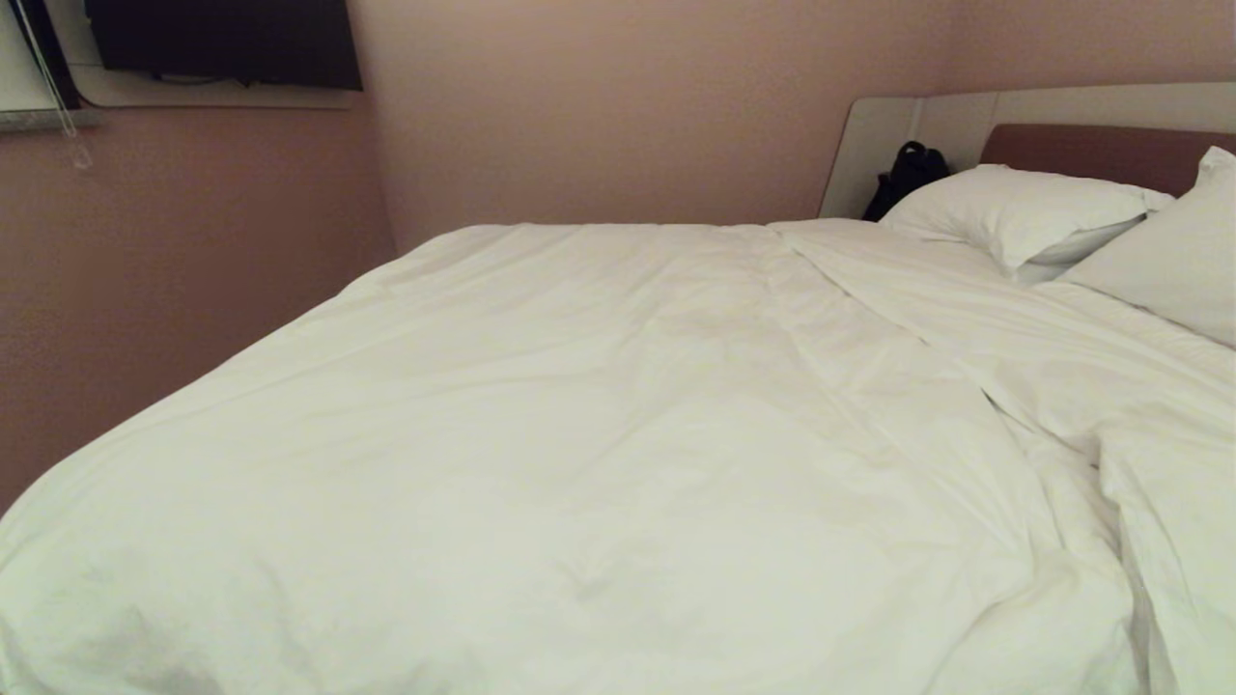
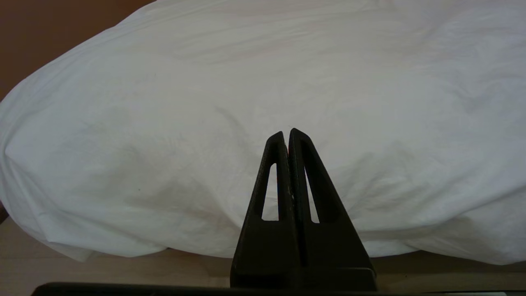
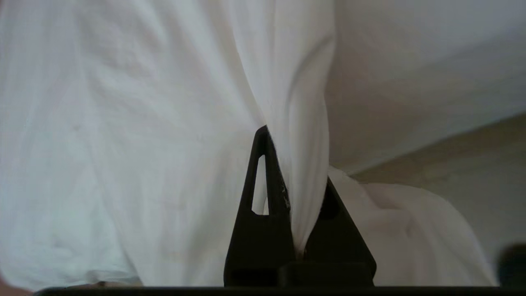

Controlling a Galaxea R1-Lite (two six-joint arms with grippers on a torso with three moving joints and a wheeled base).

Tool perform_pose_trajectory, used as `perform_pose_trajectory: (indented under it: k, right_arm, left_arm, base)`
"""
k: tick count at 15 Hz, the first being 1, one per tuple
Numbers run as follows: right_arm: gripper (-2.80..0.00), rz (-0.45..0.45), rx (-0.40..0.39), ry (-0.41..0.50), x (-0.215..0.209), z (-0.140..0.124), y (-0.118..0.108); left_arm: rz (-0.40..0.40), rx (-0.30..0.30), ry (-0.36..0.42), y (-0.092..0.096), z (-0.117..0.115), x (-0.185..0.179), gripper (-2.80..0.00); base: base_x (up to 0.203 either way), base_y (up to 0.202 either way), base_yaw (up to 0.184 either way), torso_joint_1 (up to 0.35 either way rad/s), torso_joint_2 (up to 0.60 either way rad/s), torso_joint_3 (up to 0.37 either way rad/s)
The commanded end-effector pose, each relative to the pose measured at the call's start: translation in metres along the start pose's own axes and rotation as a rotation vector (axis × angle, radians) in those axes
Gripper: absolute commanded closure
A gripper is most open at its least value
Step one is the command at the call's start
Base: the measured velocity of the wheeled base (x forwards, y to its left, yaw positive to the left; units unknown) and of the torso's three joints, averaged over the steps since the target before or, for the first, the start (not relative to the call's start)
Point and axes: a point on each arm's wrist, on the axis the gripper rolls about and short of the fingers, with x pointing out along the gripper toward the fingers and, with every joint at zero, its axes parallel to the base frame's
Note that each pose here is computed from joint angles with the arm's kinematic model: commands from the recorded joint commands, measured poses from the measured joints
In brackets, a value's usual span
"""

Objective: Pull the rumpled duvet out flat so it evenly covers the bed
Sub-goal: Flatten the corners of the folded blanket

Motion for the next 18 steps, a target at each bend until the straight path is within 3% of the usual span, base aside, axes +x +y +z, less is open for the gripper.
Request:
perform_pose_trajectory:
  k: [1,3,6,12,13,18]
  right_arm:
    - [0.0,-0.118,-0.027,0.052,-0.011,0.002,0.01]
    - [0.0,-0.216,-0.054,0.083,-0.012,0.005,0.008]
    - [0.0,-0.296,-0.017,0.118,-0.007,0.005,-0.004]
    - [0.0,-0.288,0.006,0.15,0.004,-0.001,-0.018]
    - [-2.8,-0.287,0.008,0.154,0.006,-0.001,-0.019]
    - [-2.8,-0.287,0.002,0.149,0.001,0.001,-0.012]
  left_arm:
    - [0.0,0.0,0.0,0.0,0.0,0.0,0.0]
    - [0.0,0.0,0.0,0.0,0.0,0.0,0.0]
    - [0.0,0.0,0.0,0.0,0.0,0.0,0.0]
    - [0.0,0.0,0.0,0.0,0.0,0.0,0.0]
    - [0.0,0.0,0.0,0.0,0.0,0.0,0.0]
    - [0.0,0.0,0.0,0.0,0.0,0.0,0.0]
  base:
    - [0.0,0.0,0.0,0.0,0.0,0.0]
    - [0.0,0.0,0.0,0.0,0.0,0.0]
    - [0.0,0.0,0.0,0.0,0.0,0.0]
    - [0.0,0.0,0.0,0.0,0.0,0.0]
    - [0.0,0.0,0.0,0.0,0.0,0.0]
    - [0.0,0.0,0.0,0.0,0.0,0.0]
